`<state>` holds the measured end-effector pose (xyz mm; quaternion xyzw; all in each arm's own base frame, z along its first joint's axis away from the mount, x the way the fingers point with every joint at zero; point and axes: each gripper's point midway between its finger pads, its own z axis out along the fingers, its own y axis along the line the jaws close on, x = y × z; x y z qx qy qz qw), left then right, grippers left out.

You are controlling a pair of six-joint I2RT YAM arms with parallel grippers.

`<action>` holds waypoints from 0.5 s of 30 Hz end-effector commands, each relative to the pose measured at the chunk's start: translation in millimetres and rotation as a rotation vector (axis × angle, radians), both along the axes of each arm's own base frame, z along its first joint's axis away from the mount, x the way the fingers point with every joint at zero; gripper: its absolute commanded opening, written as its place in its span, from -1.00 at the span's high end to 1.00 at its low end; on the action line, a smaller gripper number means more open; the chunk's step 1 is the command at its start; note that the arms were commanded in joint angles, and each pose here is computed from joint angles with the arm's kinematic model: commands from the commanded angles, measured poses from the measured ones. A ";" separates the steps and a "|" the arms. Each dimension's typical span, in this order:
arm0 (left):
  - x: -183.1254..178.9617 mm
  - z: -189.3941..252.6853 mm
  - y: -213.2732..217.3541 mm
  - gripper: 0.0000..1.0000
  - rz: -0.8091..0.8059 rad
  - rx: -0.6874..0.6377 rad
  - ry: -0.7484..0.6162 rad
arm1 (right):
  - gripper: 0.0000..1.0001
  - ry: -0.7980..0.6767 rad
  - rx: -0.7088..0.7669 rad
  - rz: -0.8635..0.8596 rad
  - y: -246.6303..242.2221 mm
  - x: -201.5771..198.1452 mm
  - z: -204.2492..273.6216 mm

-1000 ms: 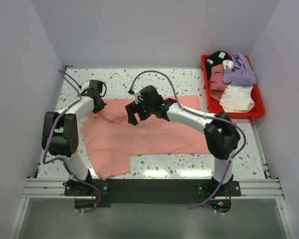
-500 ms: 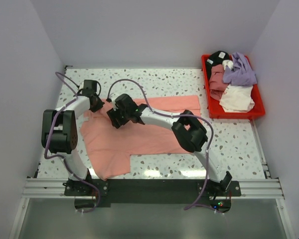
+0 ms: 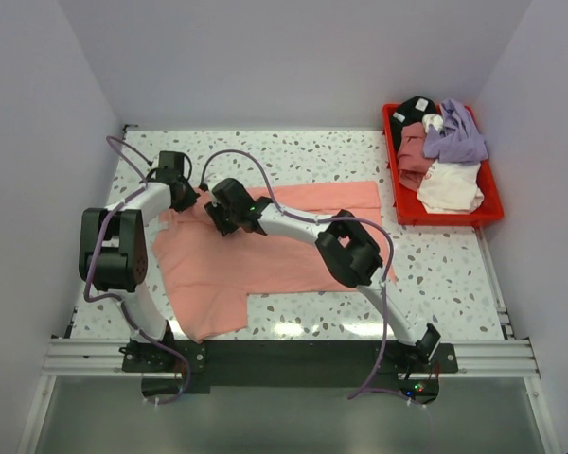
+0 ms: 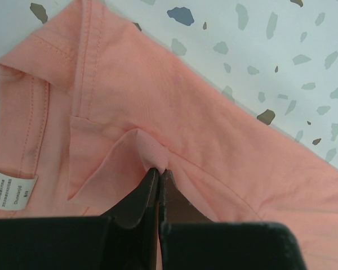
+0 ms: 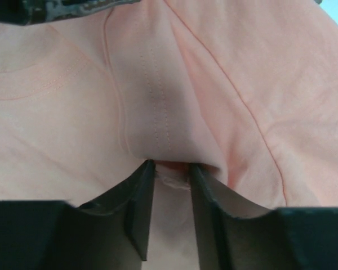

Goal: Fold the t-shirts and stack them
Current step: Fold the tshirt

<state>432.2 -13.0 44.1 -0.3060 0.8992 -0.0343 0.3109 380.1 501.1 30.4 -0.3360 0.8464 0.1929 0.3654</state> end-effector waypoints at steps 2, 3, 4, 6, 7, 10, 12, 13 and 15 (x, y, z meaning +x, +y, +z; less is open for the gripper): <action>6.5 4.0 4.7 1.00 -0.009 0.015 -0.032 | 0.42 -0.041 -0.008 -0.022 1.9 7.1 10.6; 6.3 5.1 4.7 1.00 -0.009 0.015 -0.034 | 0.51 -0.048 -0.004 -0.025 1.4 8.7 15.3; 6.2 6.2 4.7 1.00 -0.009 0.015 -0.035 | 0.53 -0.048 -0.002 -0.026 1.2 8.5 17.6; 6.1 9.7 5.6 1.00 -0.007 0.016 -0.042 | 0.63 -0.051 0.011 -0.023 1.9 7.6 28.2; 4.6 9.1 6.1 1.00 -0.002 0.017 -0.039 | 0.65 -0.044 0.018 -0.009 2.3 4.3 31.6; -1.2 11.8 6.2 1.00 -0.001 0.016 -0.036 | 0.72 -0.046 0.046 0.022 4.0 -1.4 50.2; -6.7 17.2 5.9 1.00 0.007 0.009 -0.047 | 0.74 -0.043 0.042 0.032 1.8 -4.5 56.0; -15.1 12.3 5.5 1.00 0.016 0.001 -0.035 | 0.75 -0.038 0.040 0.036 -0.6 -7.2 60.0; -22.7 17.6 5.3 1.00 0.025 -0.006 -0.047 | 0.76 -0.031 0.039 0.055 -3.1 -12.7 64.2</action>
